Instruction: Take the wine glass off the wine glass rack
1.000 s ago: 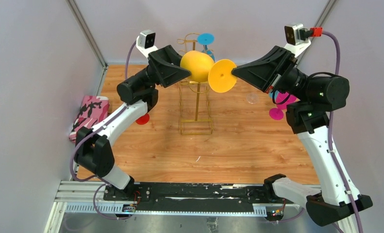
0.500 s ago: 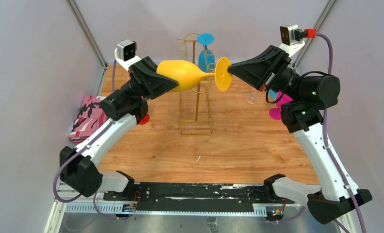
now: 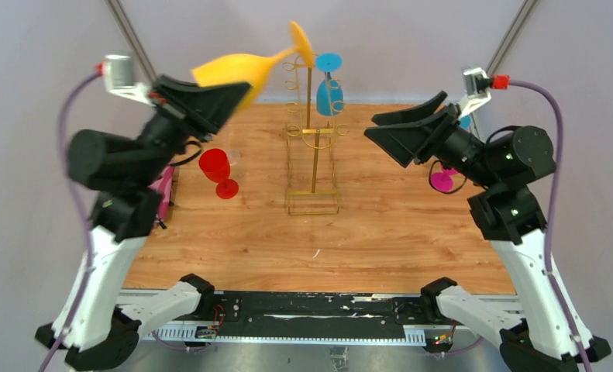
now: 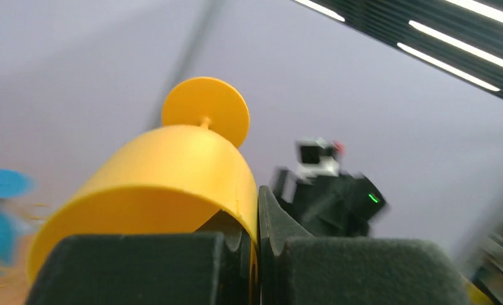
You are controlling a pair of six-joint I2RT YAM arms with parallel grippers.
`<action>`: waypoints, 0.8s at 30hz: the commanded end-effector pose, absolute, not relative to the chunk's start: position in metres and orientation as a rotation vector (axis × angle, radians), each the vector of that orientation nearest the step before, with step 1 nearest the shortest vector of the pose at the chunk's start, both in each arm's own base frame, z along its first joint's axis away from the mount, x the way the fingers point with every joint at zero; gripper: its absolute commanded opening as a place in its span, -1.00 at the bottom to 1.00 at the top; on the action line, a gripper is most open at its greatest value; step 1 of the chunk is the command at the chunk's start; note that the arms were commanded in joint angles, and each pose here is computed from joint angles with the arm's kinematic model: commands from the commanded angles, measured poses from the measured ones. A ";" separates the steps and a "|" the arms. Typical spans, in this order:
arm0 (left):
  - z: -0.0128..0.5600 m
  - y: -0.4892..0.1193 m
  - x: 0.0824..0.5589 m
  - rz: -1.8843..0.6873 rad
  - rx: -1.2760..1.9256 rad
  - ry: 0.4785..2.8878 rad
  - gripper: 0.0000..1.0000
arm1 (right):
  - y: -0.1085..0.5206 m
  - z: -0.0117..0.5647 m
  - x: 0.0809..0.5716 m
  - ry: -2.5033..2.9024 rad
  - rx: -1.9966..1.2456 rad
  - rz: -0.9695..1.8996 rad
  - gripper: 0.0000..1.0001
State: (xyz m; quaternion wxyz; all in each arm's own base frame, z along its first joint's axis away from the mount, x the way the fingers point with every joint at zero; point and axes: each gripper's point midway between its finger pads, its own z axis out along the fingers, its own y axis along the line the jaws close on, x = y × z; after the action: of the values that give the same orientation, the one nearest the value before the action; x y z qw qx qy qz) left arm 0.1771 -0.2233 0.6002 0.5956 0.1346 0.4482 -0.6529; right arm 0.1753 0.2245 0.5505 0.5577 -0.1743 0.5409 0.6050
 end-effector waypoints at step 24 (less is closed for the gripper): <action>0.337 0.043 0.386 0.000 -0.543 2.177 -1.00 | 0.176 0.482 0.220 1.511 -0.305 0.863 0.43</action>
State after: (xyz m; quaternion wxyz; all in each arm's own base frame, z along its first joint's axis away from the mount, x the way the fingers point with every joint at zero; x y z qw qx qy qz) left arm 0.3585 0.0574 0.3519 0.4384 -0.2459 0.8612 0.0752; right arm 0.2185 0.1776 0.4827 0.6264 -0.1274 0.6631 0.3894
